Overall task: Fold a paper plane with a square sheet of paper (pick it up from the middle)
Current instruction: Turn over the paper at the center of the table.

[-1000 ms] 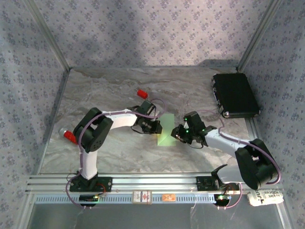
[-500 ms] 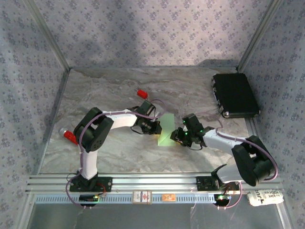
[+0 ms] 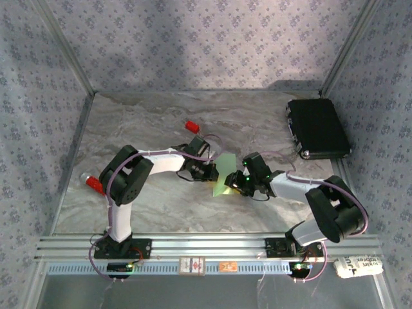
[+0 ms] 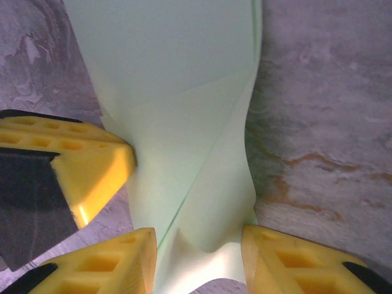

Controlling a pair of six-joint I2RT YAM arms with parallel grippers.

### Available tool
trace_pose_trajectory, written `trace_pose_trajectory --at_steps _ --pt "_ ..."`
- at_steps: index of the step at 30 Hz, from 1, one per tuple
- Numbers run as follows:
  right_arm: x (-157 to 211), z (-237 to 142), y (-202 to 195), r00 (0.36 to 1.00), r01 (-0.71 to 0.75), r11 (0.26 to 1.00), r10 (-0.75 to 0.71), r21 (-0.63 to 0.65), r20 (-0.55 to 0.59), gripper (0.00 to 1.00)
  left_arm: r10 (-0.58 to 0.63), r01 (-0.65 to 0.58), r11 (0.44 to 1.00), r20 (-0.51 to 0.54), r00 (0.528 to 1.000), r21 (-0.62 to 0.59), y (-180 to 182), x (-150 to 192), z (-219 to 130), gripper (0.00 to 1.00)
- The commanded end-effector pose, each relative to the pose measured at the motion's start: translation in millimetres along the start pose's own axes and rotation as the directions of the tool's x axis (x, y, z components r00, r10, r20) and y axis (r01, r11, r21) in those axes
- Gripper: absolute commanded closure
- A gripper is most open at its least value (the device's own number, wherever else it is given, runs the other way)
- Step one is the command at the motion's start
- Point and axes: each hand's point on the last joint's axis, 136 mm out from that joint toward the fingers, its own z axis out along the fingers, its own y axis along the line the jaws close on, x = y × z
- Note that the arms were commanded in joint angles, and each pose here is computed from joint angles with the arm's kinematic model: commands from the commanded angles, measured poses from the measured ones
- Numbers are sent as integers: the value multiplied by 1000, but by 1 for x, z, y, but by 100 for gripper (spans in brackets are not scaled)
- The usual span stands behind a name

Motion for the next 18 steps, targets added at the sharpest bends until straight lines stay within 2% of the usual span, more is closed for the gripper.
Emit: trace_pose_trajectory --at_steps 1,11,18 --pt "-13 0 16 1000 7 999 -6 -46 30 57 -27 25 999 -44 999 -40 14 17 3 89" --pt "-41 0 24 999 -2 994 7 -105 49 54 -31 29 999 -43 999 -35 14 17 4 89" --pt "-49 4 16 998 -27 995 33 -100 54 55 -30 29 999 -39 999 -31 12 16 3 89"
